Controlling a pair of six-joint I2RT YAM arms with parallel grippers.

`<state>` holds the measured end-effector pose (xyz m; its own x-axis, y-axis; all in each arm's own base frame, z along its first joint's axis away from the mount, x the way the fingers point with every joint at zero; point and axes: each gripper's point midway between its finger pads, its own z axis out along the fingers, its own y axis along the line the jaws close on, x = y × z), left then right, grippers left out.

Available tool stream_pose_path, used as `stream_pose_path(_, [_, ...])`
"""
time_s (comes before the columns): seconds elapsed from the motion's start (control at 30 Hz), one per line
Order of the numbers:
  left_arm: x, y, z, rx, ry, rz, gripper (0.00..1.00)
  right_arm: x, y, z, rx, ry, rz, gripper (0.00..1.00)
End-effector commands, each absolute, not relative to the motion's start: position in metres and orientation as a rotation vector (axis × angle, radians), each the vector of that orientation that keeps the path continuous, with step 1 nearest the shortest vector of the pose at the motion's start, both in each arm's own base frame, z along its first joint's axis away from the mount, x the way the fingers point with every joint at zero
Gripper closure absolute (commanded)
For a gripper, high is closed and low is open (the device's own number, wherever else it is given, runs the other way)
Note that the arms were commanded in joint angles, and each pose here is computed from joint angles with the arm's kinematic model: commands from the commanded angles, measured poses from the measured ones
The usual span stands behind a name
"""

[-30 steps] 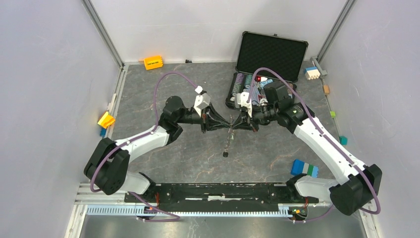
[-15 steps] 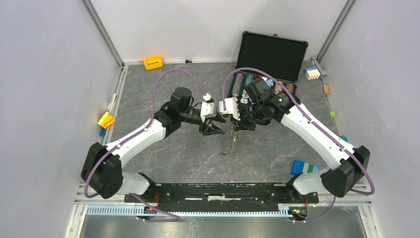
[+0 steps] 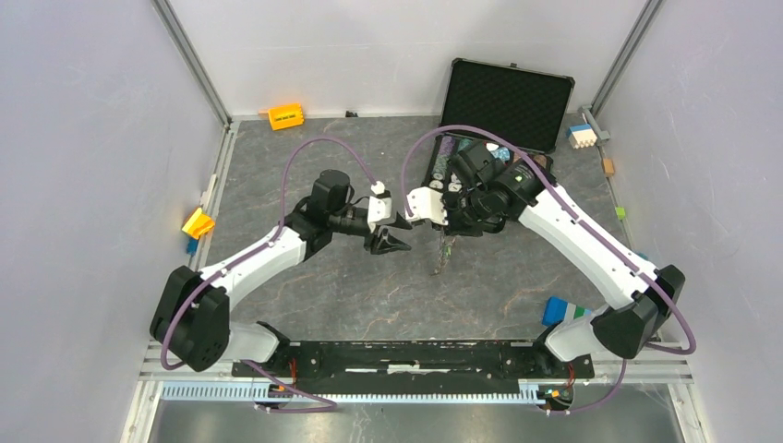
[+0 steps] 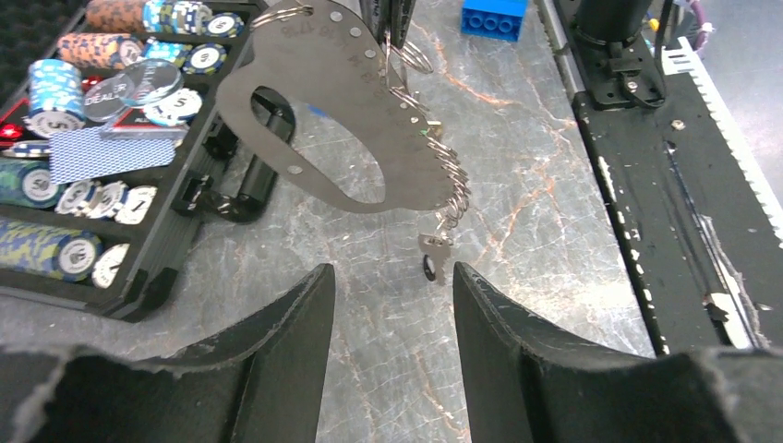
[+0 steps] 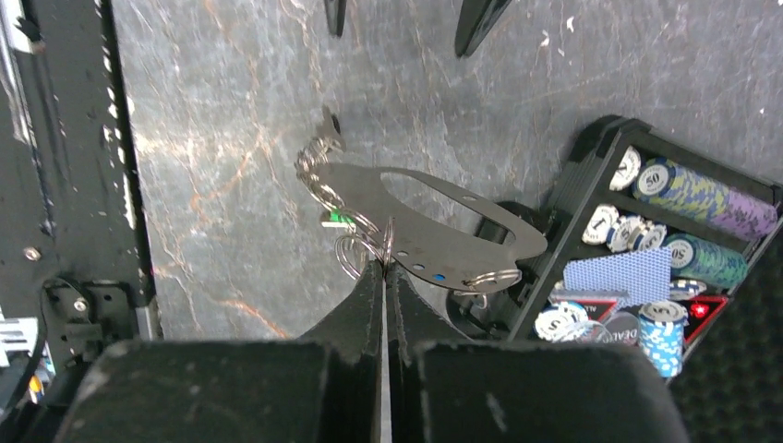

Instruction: Put the keys on the keyring

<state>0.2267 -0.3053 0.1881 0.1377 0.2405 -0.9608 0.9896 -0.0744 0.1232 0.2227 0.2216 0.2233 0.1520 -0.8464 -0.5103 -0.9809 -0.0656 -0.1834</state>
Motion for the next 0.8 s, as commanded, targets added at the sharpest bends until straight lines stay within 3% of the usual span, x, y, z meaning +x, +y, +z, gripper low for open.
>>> stream_pose_path(0.0, [0.245, -0.301, 0.198, 1.471, 1.19, -0.974, 0.43, 0.232, 0.208, 0.225, -2.026, 1.75, 0.231, 1.0])
stream_pose_path(0.77, [0.259, -0.277, 0.178, 1.451, 1.294, -0.919, 0.45, 0.248, 0.174, 0.199, -2.107, 1.882, -0.382, 1.0])
